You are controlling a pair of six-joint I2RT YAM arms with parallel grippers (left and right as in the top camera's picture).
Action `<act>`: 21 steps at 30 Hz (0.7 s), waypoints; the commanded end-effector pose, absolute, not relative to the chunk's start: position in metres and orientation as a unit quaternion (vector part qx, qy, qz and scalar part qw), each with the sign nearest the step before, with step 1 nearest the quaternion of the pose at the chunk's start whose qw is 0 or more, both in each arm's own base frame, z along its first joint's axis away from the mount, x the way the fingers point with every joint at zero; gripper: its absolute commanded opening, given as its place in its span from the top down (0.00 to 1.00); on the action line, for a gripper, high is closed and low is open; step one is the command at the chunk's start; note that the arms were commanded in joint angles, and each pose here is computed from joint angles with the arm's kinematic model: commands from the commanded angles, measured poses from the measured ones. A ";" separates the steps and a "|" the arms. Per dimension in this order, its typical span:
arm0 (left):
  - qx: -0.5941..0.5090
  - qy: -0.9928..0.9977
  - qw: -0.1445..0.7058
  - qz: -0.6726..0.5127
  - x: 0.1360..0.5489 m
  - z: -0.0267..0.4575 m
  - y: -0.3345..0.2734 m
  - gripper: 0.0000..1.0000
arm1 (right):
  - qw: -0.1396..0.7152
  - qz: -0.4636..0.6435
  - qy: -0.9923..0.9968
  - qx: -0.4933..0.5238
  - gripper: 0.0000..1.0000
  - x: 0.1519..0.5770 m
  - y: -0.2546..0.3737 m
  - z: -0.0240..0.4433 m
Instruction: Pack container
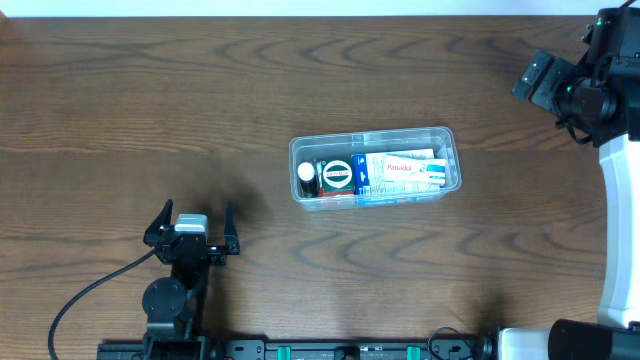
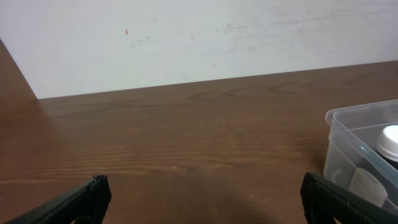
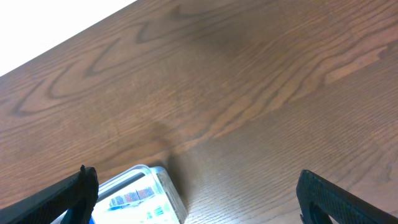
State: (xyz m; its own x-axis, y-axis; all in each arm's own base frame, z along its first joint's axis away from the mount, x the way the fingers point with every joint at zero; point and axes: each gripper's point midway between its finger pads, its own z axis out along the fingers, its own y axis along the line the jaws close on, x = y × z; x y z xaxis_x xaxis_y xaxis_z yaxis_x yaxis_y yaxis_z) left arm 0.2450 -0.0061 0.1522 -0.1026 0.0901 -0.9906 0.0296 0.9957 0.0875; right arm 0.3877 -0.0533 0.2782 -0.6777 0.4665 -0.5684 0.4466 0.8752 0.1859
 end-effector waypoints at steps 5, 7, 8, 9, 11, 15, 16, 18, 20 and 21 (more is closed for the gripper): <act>0.024 0.760 0.648 0.036 0.244 0.136 0.002 0.02 | 0.322 0.014 0.911 0.256 0.01 0.387 -0.057 0.284; 0.024 0.760 0.648 0.036 0.244 0.136 0.002 0.02 | 0.322 0.014 0.911 0.256 0.01 0.387 -0.057 0.284; 0.024 0.760 0.648 0.036 0.244 0.136 0.002 0.02 | 0.322 0.014 0.911 0.256 0.01 0.387 -0.057 0.284; 0.024 0.760 0.648 0.036 0.244 0.136 0.002 0.02 | 0.322 0.014 0.911 0.256 0.01 0.387 -0.057 0.284; 0.024 0.760 0.648 0.036 0.244 0.136 0.002 0.02 | 0.322 0.014 0.911 0.256 0.01 0.387 -0.057 0.284; 0.024 0.760 0.648 0.036 0.244 0.136 0.002 0.02 | 0.323 0.011 0.911 0.256 0.01 0.387 -0.057 0.284; 0.024 0.760 0.648 0.036 0.244 0.136 0.002 0.02 | 0.324 0.000 0.910 0.257 0.01 0.387 -0.061 0.285; 0.023 0.760 0.648 0.036 0.244 0.136 0.002 0.02 | 0.326 -0.014 0.908 0.261 0.01 0.385 -0.066 0.285; 0.024 0.760 0.648 0.036 0.244 0.136 0.002 0.02 | 0.326 -0.012 0.909 0.260 0.01 0.386 -0.064 0.285; 0.024 0.760 0.648 0.036 0.244 0.136 0.002 0.02 | 0.331 -0.011 0.908 0.258 0.01 0.384 -0.063 0.289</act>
State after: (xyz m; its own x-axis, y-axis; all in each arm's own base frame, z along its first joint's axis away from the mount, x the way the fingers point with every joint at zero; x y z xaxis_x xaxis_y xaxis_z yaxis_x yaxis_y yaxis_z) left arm 0.2450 -0.0057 0.1524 -0.1024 0.0901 -0.9907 0.0269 0.9958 0.0878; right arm 0.3870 -0.0582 0.2786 -0.6710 0.4646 -0.5778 0.4624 0.8714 0.1637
